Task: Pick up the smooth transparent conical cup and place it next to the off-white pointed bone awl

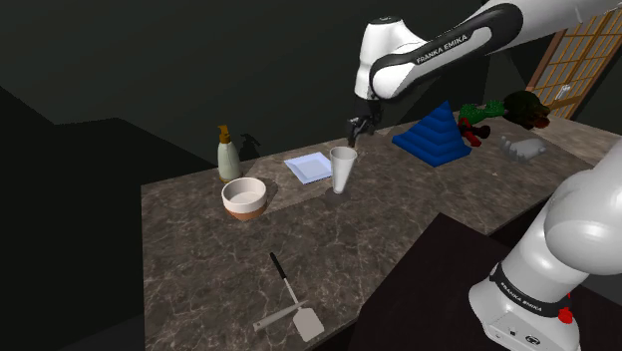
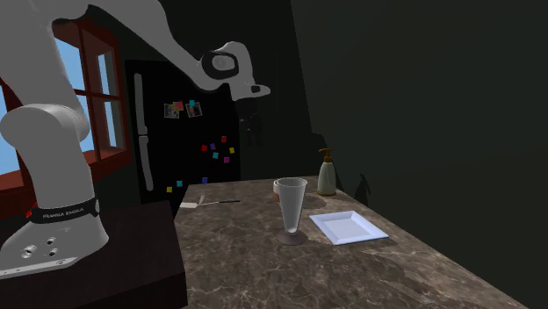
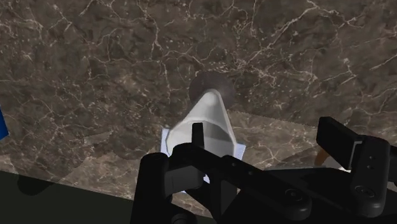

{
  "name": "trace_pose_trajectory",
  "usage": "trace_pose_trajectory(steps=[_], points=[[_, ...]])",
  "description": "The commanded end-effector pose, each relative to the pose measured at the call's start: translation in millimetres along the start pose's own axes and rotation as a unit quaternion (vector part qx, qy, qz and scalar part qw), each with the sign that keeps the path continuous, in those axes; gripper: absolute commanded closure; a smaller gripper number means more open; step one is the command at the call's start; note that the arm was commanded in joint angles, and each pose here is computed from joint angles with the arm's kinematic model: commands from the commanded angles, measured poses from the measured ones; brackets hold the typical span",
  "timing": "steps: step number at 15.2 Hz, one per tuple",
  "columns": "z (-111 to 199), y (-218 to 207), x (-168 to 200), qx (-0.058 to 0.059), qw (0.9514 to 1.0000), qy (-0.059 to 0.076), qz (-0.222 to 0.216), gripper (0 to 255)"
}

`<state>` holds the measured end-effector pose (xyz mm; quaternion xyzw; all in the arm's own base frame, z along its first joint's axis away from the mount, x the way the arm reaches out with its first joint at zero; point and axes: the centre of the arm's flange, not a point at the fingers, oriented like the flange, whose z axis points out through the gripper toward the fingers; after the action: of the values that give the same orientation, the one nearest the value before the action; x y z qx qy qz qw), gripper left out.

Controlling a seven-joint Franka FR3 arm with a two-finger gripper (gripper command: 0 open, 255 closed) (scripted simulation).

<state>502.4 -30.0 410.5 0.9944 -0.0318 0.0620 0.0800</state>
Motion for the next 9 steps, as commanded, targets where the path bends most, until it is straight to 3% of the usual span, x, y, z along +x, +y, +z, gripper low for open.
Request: trace_pose_trajectory(steps=[1,9], points=[[20,-4,17,-0.004,1.0,0.002,0.0,0],[103,-12,81,-0.022,0.9997,0.008,-0.001,0]])
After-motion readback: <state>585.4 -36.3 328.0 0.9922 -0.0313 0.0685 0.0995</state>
